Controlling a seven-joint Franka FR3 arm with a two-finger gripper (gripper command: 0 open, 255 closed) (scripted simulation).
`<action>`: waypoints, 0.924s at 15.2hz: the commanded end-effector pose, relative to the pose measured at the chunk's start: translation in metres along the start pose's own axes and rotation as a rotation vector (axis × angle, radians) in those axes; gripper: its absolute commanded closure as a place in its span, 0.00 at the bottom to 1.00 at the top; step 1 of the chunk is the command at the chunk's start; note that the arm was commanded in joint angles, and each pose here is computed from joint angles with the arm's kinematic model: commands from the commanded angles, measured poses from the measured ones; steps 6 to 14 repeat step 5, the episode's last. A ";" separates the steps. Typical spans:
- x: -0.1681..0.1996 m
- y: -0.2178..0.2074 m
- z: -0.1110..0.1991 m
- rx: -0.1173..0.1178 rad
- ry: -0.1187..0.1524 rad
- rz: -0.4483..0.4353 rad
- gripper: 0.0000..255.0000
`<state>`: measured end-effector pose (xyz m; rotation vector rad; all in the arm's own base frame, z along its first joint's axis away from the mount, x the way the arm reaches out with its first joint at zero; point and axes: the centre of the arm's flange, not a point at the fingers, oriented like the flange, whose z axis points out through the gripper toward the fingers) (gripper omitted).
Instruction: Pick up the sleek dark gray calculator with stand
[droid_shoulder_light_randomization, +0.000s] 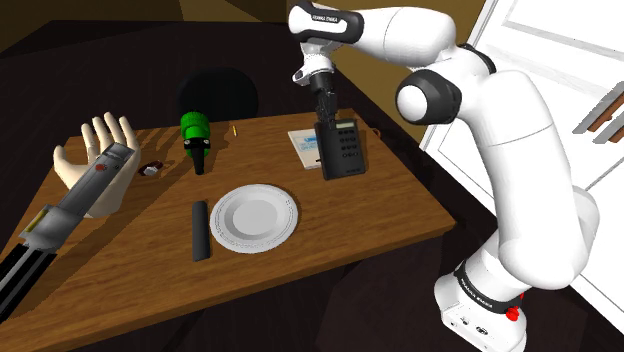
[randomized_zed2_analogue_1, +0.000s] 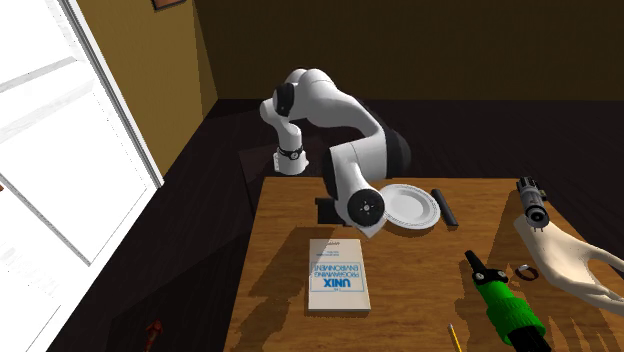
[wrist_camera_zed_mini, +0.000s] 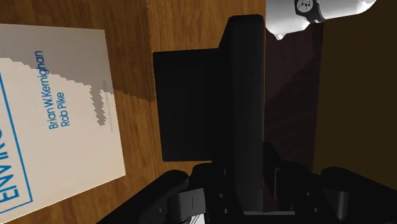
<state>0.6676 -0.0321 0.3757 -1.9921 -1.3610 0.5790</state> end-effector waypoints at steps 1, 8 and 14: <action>0.000 -0.009 -0.007 0.000 0.000 0.000 1.00; 0.000 -0.017 -0.015 0.000 0.000 0.000 1.00; 0.000 -0.017 -0.015 0.000 0.000 0.000 1.00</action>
